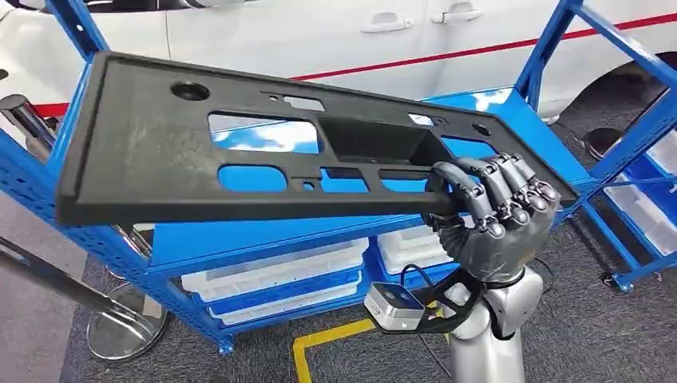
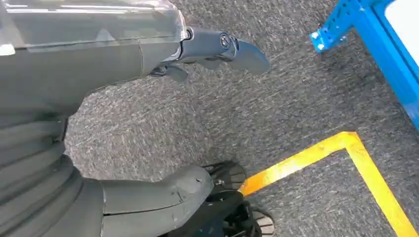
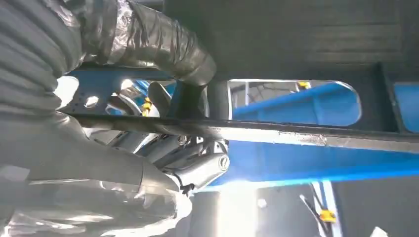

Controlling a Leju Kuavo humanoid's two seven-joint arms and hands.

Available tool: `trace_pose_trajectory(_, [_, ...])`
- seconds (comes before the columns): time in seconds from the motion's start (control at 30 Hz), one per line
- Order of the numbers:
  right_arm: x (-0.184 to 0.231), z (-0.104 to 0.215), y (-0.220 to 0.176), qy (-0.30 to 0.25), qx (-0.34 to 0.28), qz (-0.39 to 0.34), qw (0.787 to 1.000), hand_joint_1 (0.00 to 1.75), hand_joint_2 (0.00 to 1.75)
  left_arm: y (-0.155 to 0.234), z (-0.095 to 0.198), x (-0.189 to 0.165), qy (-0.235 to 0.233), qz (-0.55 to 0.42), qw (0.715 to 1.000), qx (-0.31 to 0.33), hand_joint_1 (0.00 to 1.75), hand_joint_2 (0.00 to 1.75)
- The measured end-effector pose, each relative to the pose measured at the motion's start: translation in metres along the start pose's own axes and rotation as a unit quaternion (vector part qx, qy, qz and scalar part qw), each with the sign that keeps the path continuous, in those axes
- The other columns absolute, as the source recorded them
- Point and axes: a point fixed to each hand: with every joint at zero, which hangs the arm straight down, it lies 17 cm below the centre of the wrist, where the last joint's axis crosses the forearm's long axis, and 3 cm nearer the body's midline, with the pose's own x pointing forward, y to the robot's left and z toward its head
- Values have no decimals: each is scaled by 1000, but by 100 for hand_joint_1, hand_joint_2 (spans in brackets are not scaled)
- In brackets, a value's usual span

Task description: Take the parts from the cabinet and place them on the table.

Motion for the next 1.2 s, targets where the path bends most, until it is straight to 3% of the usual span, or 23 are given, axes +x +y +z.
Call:
trace_pose_trajectory(0.6, [-1, -7, -2, 0, -11, -3, 1000, 175, 175, 0, 0, 0, 0, 1, 1000, 0, 0, 175])
trace_pose_trajectory(1.2, [-18, 12, 9, 56, -10, -57, 997, 175, 175, 5, 0, 3, -12, 9, 1000, 8, 0, 175])
